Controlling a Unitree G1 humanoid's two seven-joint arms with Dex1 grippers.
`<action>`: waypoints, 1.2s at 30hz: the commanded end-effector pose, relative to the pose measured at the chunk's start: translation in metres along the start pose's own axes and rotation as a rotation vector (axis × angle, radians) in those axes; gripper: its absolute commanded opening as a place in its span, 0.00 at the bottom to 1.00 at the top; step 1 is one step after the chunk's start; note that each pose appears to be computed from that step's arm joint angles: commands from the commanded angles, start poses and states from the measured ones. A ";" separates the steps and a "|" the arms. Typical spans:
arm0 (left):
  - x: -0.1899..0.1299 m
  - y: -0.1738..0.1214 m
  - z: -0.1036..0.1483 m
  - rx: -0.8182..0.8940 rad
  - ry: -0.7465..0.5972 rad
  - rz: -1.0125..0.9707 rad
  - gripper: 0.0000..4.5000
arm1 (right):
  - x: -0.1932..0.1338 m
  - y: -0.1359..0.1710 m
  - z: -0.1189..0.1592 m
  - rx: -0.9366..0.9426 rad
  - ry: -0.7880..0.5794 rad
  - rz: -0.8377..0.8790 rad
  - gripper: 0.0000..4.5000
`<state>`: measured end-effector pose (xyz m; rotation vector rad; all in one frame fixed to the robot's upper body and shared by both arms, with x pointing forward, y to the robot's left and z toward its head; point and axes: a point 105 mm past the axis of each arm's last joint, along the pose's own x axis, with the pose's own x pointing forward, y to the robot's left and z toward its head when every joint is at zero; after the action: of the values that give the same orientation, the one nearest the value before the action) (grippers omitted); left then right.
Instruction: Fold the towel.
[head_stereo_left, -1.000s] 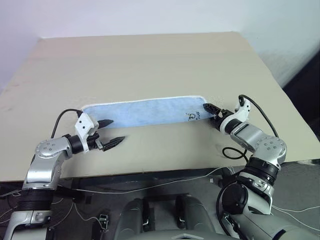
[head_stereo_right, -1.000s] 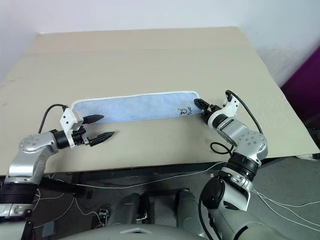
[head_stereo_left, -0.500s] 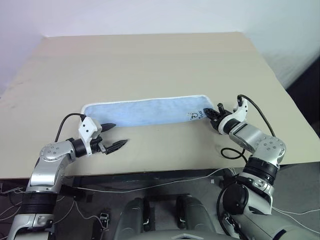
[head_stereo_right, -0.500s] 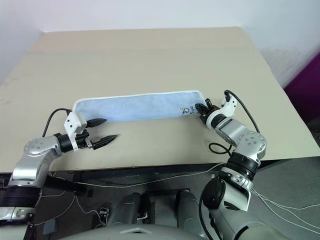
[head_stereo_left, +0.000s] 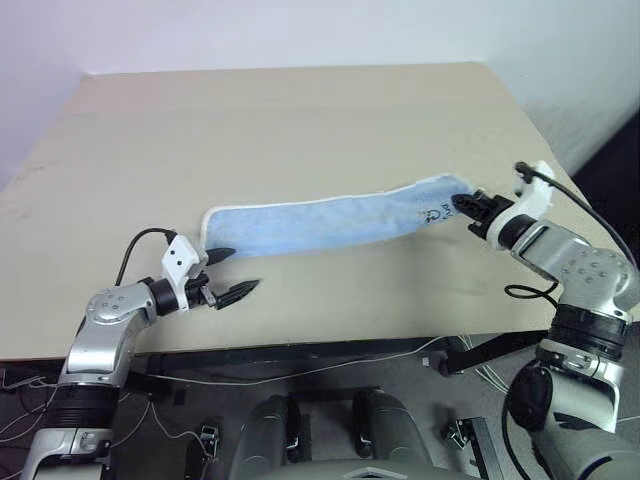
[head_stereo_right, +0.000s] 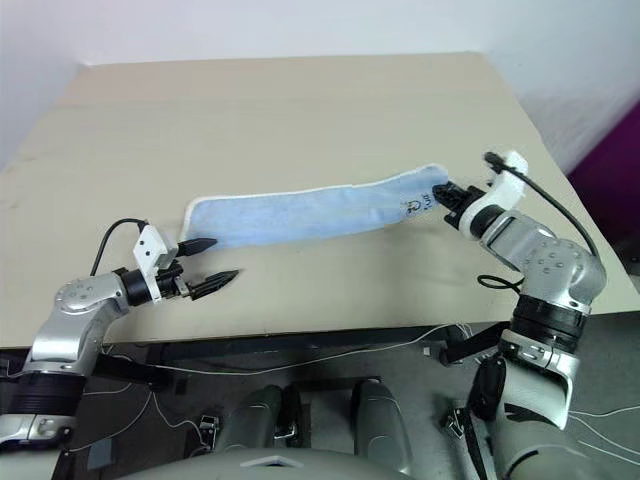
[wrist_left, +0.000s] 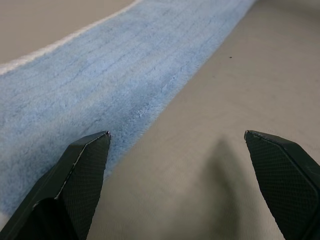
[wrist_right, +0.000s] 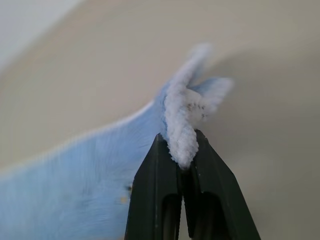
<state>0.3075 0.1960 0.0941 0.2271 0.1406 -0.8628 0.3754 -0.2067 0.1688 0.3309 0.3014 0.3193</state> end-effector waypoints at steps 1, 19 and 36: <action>0.002 0.000 0.009 0.030 -0.021 -0.003 1.00 | 0.001 0.042 0.009 -0.259 -0.014 0.139 0.03; 0.013 -0.023 0.006 -0.035 -0.079 -0.006 1.00 | 0.048 0.112 -0.069 -0.680 0.170 0.373 0.03; 0.009 -0.041 0.008 -0.157 -0.145 0.007 1.00 | 0.041 0.137 -0.062 -0.598 0.107 0.480 0.53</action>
<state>0.2849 0.1620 0.0815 0.0360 0.1172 -0.8574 0.3593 -0.0531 0.1316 -0.2343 0.2954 0.8592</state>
